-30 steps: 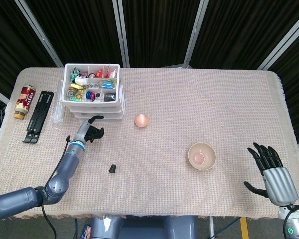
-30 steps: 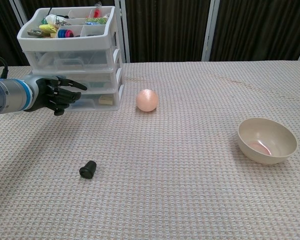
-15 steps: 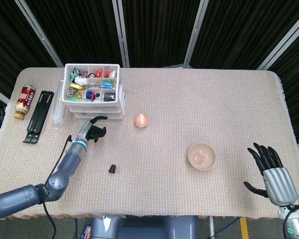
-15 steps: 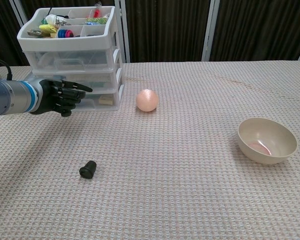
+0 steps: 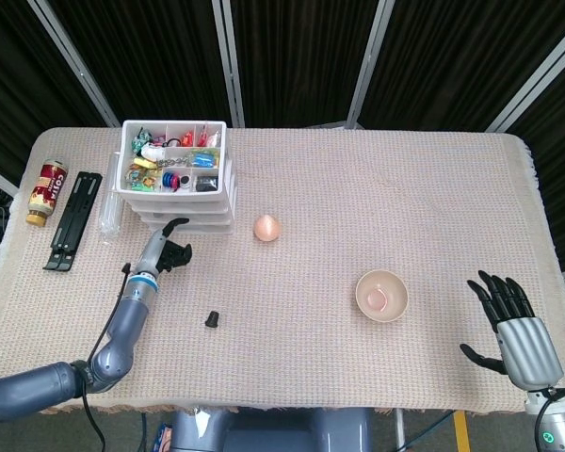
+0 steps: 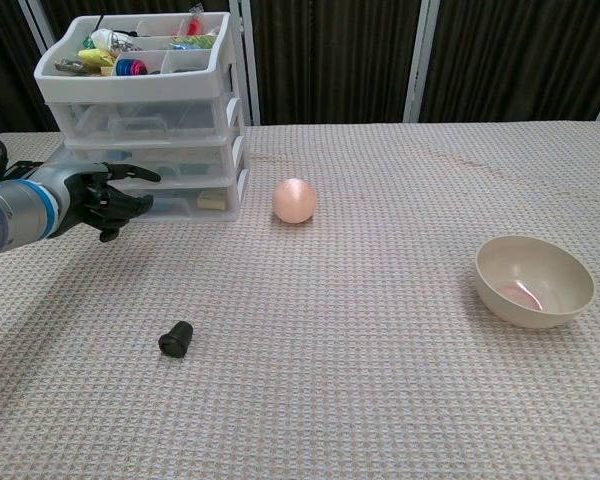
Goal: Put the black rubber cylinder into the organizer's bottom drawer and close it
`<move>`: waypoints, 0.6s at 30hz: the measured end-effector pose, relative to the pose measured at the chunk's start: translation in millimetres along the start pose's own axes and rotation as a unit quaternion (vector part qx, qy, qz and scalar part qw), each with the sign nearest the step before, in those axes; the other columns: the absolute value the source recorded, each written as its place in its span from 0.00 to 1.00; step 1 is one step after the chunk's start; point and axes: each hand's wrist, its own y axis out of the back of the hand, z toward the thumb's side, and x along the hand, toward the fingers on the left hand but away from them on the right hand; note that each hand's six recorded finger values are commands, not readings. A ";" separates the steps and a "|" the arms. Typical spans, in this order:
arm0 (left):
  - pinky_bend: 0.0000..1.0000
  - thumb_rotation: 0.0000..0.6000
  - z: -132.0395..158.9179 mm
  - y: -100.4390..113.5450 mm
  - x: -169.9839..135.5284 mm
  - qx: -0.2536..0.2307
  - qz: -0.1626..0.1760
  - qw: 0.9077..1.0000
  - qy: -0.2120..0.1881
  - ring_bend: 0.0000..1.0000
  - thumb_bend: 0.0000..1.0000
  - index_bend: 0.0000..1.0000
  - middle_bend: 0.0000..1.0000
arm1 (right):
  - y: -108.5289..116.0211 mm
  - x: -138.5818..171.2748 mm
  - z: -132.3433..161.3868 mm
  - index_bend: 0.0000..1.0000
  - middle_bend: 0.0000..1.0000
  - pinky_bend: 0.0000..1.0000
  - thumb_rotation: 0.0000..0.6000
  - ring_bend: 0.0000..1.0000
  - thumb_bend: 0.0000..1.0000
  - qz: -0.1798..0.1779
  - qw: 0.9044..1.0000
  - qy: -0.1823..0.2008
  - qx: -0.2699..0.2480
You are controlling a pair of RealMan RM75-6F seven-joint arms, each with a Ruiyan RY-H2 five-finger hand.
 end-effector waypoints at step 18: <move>0.80 1.00 8.4 -11.2 11.3 -0.046 -0.010 0.999 -0.017 0.88 0.59 0.17 0.97 | -0.4 -0.5 -0.9 0.09 0.00 0.00 1.00 0.00 0.07 0.002 1.000 -0.001 -0.002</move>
